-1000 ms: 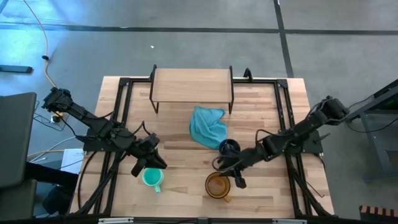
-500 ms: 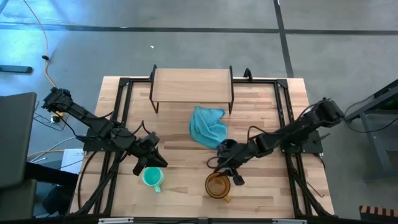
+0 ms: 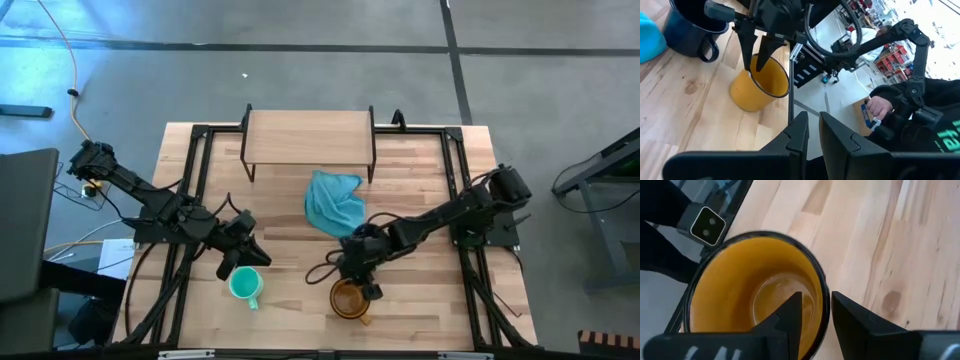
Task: Stack small to large cups/mugs on shelf
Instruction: Put the yellow mug on the shelf
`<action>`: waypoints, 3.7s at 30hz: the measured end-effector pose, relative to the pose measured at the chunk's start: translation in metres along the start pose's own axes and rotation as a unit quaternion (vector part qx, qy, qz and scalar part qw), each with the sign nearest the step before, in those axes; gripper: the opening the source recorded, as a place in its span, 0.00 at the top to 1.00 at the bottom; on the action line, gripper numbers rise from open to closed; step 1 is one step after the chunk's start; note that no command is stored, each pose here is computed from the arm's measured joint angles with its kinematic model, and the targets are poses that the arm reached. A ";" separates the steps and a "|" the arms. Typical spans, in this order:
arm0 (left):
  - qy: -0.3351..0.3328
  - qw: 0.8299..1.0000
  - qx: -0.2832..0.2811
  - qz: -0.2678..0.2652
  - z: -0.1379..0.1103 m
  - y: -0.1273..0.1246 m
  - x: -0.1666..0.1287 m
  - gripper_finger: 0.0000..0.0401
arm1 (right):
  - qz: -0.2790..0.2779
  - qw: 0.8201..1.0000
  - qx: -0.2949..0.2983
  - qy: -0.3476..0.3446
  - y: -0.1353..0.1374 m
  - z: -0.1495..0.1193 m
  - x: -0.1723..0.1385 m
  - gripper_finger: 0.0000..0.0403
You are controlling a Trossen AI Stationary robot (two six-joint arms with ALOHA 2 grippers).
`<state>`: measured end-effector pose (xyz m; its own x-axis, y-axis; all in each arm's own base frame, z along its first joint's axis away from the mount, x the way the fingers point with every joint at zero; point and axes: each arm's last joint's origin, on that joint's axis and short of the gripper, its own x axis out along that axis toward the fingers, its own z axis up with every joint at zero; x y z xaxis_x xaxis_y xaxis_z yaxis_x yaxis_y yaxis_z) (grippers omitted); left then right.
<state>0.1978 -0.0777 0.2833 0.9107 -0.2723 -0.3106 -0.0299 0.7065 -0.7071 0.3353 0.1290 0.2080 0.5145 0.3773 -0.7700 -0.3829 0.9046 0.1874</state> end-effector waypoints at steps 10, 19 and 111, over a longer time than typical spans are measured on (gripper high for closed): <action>0.003 1.000 0.000 0.000 0.000 0.000 0.000 0.91 | -0.006 1.000 -0.020 -0.001 -0.006 0.010 -0.002 0.76; 0.016 1.000 0.000 -0.011 -0.001 0.000 0.000 0.91 | -0.002 1.000 -0.022 0.002 -0.007 0.009 0.001 0.76; -0.108 0.982 0.127 0.088 -0.034 -0.027 -0.044 0.91 | -0.135 0.973 0.156 -0.102 -0.172 0.083 -0.128 1.00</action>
<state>0.1439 -0.1072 0.2943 0.9674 -0.0065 -0.2530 -0.1155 0.8782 -0.4641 0.3990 -0.0581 0.3247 0.7173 0.1212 -0.6862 0.0227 0.9802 0.1968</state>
